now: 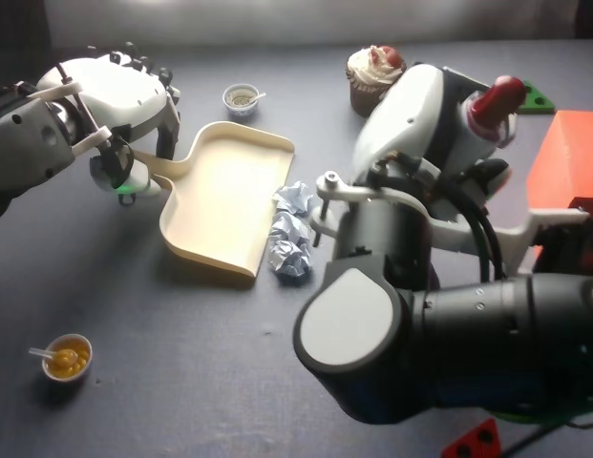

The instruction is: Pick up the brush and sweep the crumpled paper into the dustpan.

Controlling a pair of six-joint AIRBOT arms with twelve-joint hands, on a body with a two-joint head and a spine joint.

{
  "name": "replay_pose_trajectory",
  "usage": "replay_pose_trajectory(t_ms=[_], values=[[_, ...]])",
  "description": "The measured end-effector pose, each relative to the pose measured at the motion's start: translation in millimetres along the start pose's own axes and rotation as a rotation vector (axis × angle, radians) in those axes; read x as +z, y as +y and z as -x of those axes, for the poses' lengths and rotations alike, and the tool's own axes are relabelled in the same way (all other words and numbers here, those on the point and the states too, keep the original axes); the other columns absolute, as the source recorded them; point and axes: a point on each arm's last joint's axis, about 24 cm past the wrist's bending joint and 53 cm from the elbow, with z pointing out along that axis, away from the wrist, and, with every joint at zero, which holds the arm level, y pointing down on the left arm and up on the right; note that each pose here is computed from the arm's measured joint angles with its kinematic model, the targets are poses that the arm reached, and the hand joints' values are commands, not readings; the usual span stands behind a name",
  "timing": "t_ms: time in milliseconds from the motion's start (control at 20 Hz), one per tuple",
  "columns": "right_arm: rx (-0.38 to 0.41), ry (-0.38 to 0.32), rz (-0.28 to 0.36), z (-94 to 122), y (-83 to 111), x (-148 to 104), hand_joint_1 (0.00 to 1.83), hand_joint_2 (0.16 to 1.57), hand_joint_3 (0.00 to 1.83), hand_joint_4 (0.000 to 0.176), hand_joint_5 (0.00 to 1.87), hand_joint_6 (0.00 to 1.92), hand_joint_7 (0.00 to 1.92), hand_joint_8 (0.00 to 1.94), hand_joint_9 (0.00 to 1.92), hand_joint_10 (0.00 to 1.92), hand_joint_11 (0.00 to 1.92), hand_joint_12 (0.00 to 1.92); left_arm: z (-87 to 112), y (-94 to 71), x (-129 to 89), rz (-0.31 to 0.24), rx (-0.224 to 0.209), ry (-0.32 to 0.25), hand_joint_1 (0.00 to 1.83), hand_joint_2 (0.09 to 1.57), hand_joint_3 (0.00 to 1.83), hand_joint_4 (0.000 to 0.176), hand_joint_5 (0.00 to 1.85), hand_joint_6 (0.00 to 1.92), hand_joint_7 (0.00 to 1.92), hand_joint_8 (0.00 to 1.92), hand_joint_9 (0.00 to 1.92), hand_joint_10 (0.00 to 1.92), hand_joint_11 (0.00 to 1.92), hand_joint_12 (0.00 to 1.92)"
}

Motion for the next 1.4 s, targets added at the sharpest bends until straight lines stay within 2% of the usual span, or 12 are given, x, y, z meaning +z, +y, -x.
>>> replay_pose_trajectory(t_ms=[100, 300, 350, 500, 600, 700, 800, 1000, 1150, 1200, 1250, 1400], values=[[0.000, 0.007, -0.011, 8.0, 1.3, 2.3, 1.49, 1.15, 0.00, 0.000, 1.14, 1.92, 1.24, 1.94, 1.33, 1.92, 1.39, 1.92, 0.0, 0.0, 0.0, 0.000, 0.000, 0.000, 1.11, 1.10, 0.00, 0.000, 1.01, 0.93, 0.30, 0.00, 0.20, 0.00, 0.00, 0.36], [-0.085, 0.066, -0.023, 6.9, 3.1, 10.3, 1.49, 1.14, 0.00, 0.000, 1.15, 1.92, 1.26, 1.94, 1.34, 1.92, 1.40, 1.92, -0.1, 0.2, -0.1, 0.000, 0.000, 0.001, 1.12, 1.09, 0.00, 0.000, 1.04, 0.87, 0.33, 0.00, 0.23, 0.00, 0.00, 0.41], [-0.109, 0.085, -0.027, 9.8, 2.1, 13.2, 1.49, 1.14, 0.00, 0.000, 1.16, 1.92, 1.27, 1.94, 1.36, 1.92, 1.41, 1.92, -0.3, 0.0, 0.0, 0.000, 0.000, 0.001, 1.10, 1.10, 0.00, 0.000, 1.01, 0.93, 0.31, 0.00, 0.21, 0.00, 0.00, 0.40], [-0.173, 0.088, -0.047, 22.7, -0.6, 18.8, 1.48, 1.14, 0.00, 0.000, 1.18, 1.92, 1.26, 1.94, 1.34, 1.92, 1.38, 1.92, -0.5, -0.1, 0.0, 0.000, 0.000, 0.002, 1.11, 1.10, 0.00, 0.000, 1.03, 0.90, 0.33, 0.00, 0.22, 0.00, 0.00, 0.39], [-0.228, 0.094, -0.025, 23.7, 9.5, 15.5, 1.48, 1.13, 0.00, 0.000, 1.17, 1.92, 1.25, 1.94, 1.33, 1.92, 1.37, 1.92, -0.5, -0.1, 0.0, 0.000, 0.000, 0.002, 1.11, 1.10, 0.00, 0.000, 1.03, 0.90, 0.31, 0.00, 0.21, 0.00, 0.00, 0.38], [-0.253, 0.134, 0.022, 15.5, 24.3, 10.6, 1.47, 1.14, 0.00, 0.000, 1.16, 1.92, 1.25, 1.94, 1.33, 1.92, 1.37, 1.92, -1.3, -1.0, 0.3, -0.002, 0.000, 0.003, 1.12, 1.09, 0.00, 0.000, 1.03, 0.89, 0.30, 0.00, 0.20, 0.00, 0.00, 0.35], [-0.258, 0.157, 0.037, 11.1, 31.1, 7.8, 1.45, 1.14, 0.00, 0.000, 1.16, 1.92, 1.24, 1.94, 1.33, 1.92, 1.38, 1.92, -1.5, -1.1, 0.3, -0.002, 0.000, 0.004, 1.12, 1.08, 0.00, 0.000, 1.05, 0.86, 0.34, 0.00, 0.23, 0.00, 0.00, 0.42], [-0.274, 0.159, -0.001, 9.2, 30.1, 9.3, 1.45, 1.14, 0.00, 0.000, 1.15, 1.92, 1.24, 1.94, 1.32, 1.92, 1.37, 1.92, -1.9, -1.5, 0.4, -0.003, 0.002, 0.005, 1.13, 1.09, 0.00, 0.000, 1.04, 0.87, 0.32, 0.00, 0.21, 0.00, 0.00, 0.44], [-0.259, 0.193, 0.009, -0.6, 40.0, 5.9, 1.45, 1.15, 0.00, 0.000, 1.14, 1.92, 1.23, 1.94, 1.33, 1.92, 1.38, 1.92, -2.5, -0.3, 0.8, -0.002, 0.004, 0.010, 1.11, 1.09, 0.00, 0.000, 1.04, 0.88, 0.32, 0.00, 0.21, 0.00, 0.00, 0.39], [-0.261, 0.189, 0.009, 0.1, 41.8, 5.3, 1.44, 1.15, 0.00, 0.000, 1.12, 1.92, 1.22, 1.94, 1.32, 1.92, 1.38, 1.92, -2.5, -0.3, 0.8, -0.002, 0.004, 0.010, 1.13, 1.09, 0.00, 0.000, 1.04, 0.88, 0.31, 0.00, 0.20, 0.01, 0.00, 0.34], [-0.259, 0.179, 0.002, 2.2, 43.3, 5.3, 1.43, 1.15, 0.00, 0.000, 1.11, 1.92, 1.21, 1.94, 1.30, 1.92, 1.38, 1.92, -2.8, -0.2, 0.7, -0.002, 0.004, 0.010, 1.13, 1.08, 0.00, 0.000, 1.06, 0.85, 0.32, 0.00, 0.22, 0.00, 0.00, 0.40], [-0.243, 0.168, -0.012, 3.1, 47.2, 5.9, 1.41, 1.15, 0.00, 0.000, 1.11, 1.92, 1.20, 1.94, 1.29, 1.92, 1.36, 1.92, -2.6, -0.4, 0.8, -0.002, 0.004, 0.010, 1.10, 1.11, 0.00, 0.000, 1.00, 0.94, 0.27, 0.00, 0.17, 0.00, 0.00, 0.36]])
